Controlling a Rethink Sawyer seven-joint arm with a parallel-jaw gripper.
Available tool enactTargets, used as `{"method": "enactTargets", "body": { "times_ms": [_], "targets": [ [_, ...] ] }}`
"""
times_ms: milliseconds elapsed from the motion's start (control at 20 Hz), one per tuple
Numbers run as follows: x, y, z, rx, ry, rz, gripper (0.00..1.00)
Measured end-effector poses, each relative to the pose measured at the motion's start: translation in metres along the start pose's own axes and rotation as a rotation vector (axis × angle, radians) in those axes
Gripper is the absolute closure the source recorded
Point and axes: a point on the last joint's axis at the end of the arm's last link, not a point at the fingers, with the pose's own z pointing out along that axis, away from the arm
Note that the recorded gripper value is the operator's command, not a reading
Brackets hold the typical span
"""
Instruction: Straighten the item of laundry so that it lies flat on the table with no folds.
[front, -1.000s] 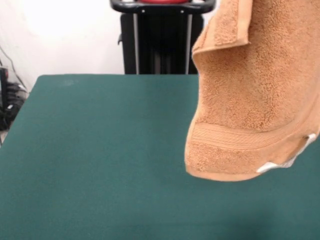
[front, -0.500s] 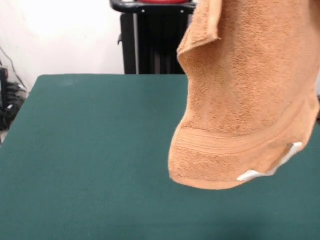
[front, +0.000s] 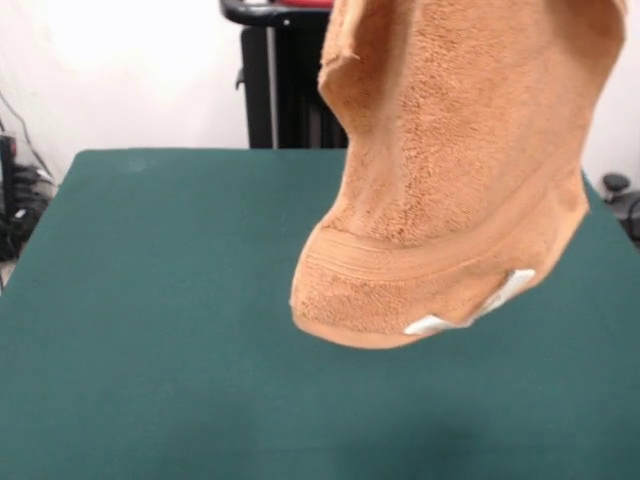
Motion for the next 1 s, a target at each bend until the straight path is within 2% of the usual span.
{"method": "enactTargets", "body": {
  "times_ms": [300,350,600,700,1000],
  "targets": [
    [0.031,-0.016,-0.005,-0.014,-0.025,0.044,1.00],
    [0.043,-0.018,-0.008,-0.014,-0.043,0.053,0.00],
    [0.055,-0.021,-0.013,-0.007,-0.073,0.056,0.00],
    [0.068,-0.023,-0.021,0.001,-0.106,0.054,0.00],
    [0.088,-0.021,-0.038,-0.011,-0.132,0.055,0.00]
  ]
}}
